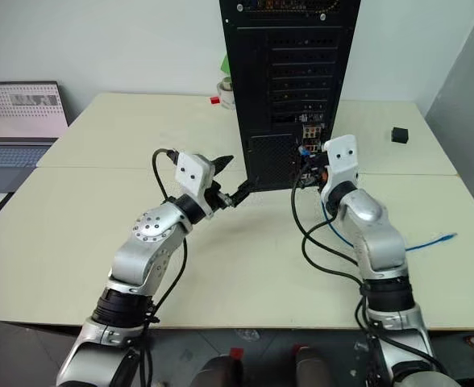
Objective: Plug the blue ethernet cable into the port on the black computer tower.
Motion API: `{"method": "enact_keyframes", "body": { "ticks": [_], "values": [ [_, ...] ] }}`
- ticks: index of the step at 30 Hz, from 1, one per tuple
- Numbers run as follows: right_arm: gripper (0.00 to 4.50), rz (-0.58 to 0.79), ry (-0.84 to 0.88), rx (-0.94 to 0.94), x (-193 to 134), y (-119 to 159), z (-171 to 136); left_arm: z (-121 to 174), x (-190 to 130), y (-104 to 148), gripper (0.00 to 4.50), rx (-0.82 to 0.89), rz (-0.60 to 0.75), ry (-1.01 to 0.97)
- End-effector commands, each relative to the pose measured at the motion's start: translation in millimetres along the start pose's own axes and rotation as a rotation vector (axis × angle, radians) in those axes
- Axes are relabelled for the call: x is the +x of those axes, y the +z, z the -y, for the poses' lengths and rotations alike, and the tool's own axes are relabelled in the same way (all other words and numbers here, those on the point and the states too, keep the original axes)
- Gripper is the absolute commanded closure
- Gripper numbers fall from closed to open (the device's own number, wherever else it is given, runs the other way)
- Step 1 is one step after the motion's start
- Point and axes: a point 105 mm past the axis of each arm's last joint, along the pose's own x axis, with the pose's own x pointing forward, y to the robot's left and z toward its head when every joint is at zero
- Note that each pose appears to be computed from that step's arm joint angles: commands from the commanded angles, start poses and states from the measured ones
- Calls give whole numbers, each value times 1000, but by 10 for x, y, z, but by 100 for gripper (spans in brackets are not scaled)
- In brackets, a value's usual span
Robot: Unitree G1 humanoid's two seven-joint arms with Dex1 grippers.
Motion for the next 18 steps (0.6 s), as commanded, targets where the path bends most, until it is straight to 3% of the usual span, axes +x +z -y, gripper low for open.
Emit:
{"method": "enact_keyframes", "body": {
  "ticks": [1, 18],
  "values": [
    [450, 68, -77, -40, 63, 156, 24, -28, 20, 230, 54, 21, 62, 48],
    [450, 54, -172, 7, 163, 60, 110, -36, 9, 232, 54, 18, 49, 74]
  ]
}}
